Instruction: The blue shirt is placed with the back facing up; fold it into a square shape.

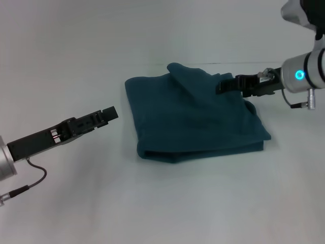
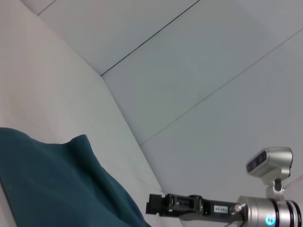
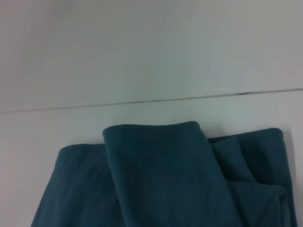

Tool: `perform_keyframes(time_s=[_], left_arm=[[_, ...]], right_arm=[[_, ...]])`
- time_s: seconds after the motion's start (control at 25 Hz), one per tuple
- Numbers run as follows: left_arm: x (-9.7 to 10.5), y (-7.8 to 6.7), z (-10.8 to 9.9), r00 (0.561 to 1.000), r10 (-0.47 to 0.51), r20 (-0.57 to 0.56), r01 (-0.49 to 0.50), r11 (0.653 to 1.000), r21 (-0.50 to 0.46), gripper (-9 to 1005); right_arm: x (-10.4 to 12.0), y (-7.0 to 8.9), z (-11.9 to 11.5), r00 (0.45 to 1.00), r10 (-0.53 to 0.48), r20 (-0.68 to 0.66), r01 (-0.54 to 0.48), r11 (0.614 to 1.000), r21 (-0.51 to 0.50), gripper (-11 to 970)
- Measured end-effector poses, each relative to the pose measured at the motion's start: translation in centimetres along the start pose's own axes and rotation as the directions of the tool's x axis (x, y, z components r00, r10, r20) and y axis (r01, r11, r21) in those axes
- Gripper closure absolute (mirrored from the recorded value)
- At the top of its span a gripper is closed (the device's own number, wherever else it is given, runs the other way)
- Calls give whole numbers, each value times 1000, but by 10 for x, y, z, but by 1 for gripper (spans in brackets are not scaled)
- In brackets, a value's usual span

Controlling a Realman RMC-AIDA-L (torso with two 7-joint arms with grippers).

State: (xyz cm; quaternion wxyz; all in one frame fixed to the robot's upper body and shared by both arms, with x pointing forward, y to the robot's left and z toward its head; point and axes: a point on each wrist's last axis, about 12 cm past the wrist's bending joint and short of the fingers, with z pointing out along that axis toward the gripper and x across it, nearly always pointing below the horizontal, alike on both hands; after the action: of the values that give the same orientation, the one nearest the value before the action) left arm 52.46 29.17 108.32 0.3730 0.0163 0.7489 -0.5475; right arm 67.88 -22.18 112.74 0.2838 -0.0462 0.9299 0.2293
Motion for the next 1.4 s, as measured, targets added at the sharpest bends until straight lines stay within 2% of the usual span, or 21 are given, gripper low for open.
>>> perform_keyframes(time_s=[0.28,0.6,1.08,1.4], left_arm=[[0,-1,3,1000,-2,1,2,1000,7,262],[0,-2,6,1000,-2,1,2,1000,14,262],[-1,-1,9,1000,-2,5,2,1000,8,260],[-2,-2,9,1000,-2,18,2,1000,13,260]], right_arm=[[10,5,11,1000,-12,26,12,1000,1,33],[10,3,11,999,-10,43,9,1000,12,33],[16,8,16,999,-26,35,27,1000,-1,33],[14,7,9,999,12,42,-9,998,-69,33]])
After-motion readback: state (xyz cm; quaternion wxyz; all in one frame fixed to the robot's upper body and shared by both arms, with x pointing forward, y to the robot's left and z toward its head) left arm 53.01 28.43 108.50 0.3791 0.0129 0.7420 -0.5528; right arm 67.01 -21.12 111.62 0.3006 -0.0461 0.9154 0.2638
